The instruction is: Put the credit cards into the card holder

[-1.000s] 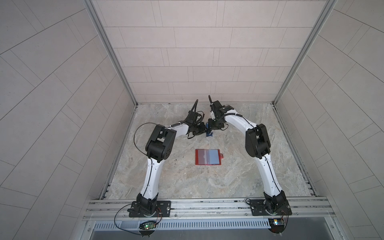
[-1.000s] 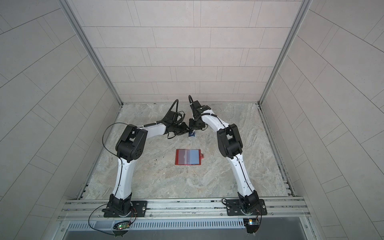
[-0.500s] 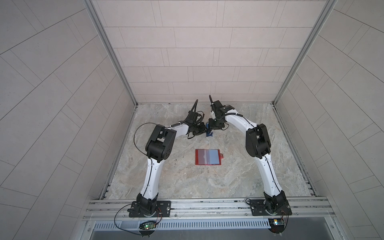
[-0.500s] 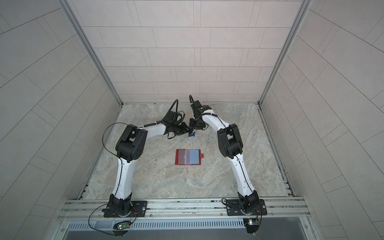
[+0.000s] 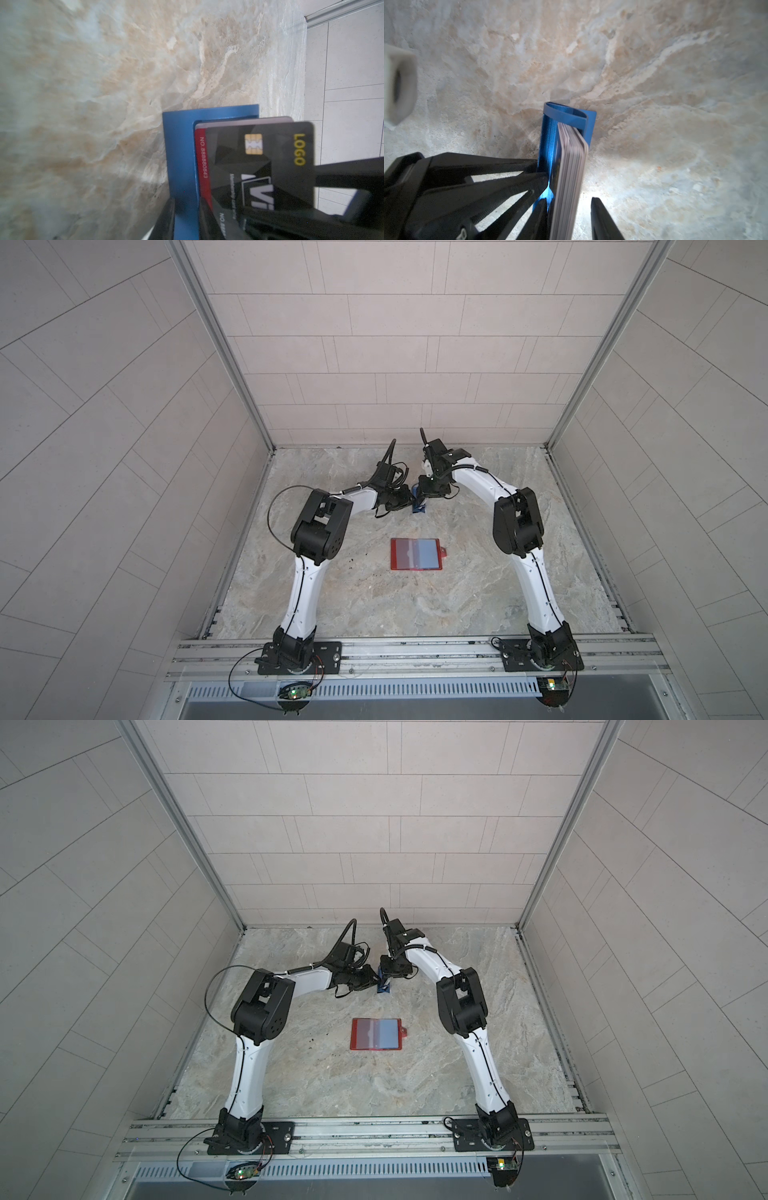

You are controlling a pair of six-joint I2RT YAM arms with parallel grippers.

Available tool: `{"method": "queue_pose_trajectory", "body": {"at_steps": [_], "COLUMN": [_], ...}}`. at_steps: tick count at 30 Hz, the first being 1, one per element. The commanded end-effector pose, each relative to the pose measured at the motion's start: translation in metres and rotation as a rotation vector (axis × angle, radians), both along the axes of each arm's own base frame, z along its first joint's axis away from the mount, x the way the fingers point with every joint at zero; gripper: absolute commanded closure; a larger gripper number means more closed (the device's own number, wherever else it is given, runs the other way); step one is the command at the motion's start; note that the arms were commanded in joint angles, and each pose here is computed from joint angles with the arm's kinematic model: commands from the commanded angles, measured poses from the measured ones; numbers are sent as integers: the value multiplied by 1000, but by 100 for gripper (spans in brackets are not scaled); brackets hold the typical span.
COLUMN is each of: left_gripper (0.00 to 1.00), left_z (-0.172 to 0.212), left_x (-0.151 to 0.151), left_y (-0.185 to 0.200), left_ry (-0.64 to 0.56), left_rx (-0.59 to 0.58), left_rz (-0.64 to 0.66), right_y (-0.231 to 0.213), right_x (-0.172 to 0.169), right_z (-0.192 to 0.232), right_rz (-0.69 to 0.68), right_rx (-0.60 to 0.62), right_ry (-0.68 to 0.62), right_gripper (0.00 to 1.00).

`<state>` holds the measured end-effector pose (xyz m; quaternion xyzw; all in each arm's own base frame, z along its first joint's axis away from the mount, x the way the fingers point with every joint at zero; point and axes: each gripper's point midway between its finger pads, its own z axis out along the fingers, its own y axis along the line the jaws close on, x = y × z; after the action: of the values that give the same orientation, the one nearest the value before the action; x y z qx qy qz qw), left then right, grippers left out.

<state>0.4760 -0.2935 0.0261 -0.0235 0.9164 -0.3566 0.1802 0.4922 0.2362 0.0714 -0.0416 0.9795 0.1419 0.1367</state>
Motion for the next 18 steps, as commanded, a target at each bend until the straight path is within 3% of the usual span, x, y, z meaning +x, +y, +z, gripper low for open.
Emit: {"method": "queue_pose_trajectory", "body": {"at_steps": [1,18], "left_gripper": [78,78], "left_z": [-46,-48], "left_x": [-33,-34], "left_y": [23,23], "left_ry": [154,161], "left_rx": [131,140], "left_rz": [20,17], "right_y": [-14,-16], "right_x": [2,1], "right_z": [35,42], "right_rz": [-11,1], "right_rx": [-12,-52], "right_ry": [-45,-59], "right_gripper": [63,69]}}
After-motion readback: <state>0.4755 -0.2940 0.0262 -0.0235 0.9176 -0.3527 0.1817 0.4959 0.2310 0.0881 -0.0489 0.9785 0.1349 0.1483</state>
